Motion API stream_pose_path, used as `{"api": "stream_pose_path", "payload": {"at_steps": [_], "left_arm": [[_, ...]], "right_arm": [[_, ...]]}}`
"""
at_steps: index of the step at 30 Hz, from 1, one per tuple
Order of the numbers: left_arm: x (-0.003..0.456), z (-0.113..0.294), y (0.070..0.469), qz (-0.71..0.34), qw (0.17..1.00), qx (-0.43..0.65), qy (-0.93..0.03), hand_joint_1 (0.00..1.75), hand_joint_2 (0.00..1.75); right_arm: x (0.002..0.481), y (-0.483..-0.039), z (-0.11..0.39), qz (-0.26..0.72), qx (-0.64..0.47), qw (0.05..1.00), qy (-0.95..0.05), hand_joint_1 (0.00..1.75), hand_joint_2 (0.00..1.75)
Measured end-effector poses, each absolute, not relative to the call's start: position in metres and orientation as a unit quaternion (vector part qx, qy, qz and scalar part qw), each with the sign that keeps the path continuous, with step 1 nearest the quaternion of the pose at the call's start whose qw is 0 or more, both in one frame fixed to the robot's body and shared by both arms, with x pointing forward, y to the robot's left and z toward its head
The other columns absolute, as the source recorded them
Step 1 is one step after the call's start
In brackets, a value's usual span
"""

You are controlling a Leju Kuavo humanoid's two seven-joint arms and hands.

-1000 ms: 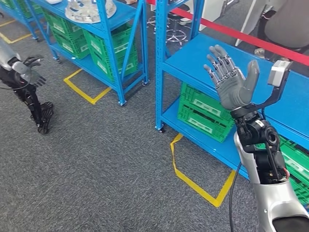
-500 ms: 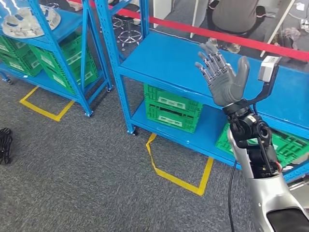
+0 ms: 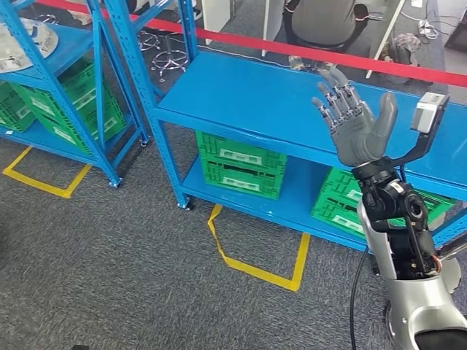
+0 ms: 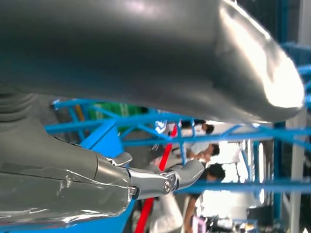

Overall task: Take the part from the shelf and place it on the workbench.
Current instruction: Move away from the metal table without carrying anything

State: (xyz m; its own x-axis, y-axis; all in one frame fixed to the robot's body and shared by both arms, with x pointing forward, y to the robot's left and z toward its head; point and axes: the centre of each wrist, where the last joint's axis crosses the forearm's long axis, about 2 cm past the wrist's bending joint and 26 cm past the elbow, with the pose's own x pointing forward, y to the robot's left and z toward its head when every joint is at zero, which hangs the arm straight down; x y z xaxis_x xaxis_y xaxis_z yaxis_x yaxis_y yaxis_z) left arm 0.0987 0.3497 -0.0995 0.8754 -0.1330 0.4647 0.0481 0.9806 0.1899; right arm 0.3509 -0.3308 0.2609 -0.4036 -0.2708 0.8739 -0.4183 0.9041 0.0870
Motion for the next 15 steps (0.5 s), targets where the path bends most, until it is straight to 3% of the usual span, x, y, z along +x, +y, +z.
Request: {"api": "stream_pose_path", "payload": {"at_steps": [15], "left_arm": [[0.1007, -0.099, 0.3498, -0.044, 0.965, 0.088, -0.242, 0.0, 0.0]], "right_arm": [[0.3499, -0.3304, 0.259, 0.072, 0.205, 0.51, -0.832, 0.0, 0.0]]}}
